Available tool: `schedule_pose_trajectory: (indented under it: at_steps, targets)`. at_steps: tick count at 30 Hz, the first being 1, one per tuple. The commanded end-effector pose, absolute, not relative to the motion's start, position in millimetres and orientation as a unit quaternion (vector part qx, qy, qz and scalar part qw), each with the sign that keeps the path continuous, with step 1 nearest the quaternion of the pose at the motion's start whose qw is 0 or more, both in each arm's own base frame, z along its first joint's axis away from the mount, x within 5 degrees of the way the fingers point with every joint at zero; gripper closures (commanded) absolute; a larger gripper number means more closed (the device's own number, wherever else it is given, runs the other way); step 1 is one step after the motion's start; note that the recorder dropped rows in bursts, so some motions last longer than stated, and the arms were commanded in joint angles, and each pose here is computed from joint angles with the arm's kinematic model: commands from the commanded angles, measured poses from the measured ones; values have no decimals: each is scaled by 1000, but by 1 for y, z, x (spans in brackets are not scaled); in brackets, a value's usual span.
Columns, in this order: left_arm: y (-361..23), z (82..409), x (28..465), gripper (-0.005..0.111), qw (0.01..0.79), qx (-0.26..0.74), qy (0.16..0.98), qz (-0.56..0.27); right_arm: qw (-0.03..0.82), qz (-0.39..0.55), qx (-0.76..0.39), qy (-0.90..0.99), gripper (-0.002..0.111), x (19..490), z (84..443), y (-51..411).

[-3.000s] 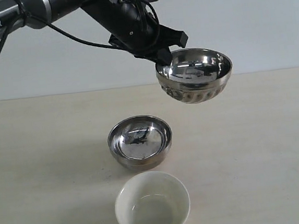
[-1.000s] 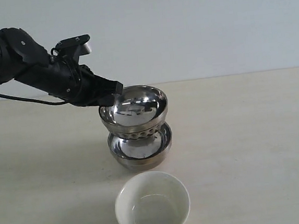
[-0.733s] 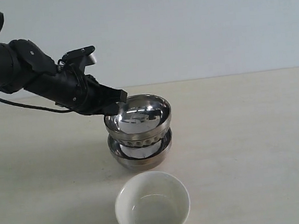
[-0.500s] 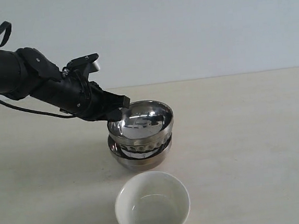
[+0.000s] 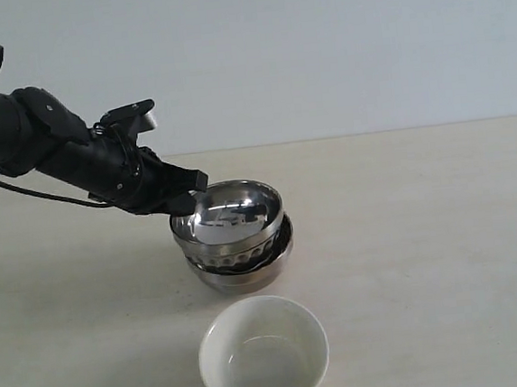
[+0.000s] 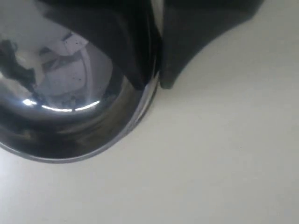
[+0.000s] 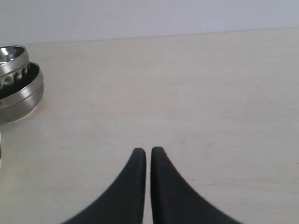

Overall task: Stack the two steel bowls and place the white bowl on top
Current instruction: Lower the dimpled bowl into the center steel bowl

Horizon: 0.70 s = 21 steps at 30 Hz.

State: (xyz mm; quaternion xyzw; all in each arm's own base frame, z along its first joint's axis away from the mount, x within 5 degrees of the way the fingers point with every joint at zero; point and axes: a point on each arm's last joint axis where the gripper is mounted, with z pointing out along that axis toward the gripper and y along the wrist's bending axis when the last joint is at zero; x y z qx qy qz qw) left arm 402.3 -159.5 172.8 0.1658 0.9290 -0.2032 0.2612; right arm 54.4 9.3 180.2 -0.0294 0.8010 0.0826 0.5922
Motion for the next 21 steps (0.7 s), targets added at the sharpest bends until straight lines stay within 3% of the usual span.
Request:
schedule_pose_trajectory:
  at_steps: [1, 21]
  targets:
    - [-160, 170, 401, 103, 257, 167, 929, -208, 595, 79, -28, 799, 108, 55, 181, 9]
    - [-165, 171, 400, 103, 263, 188, 920, -222, 595, 79, -28, 799, 108, 55, 181, 9]
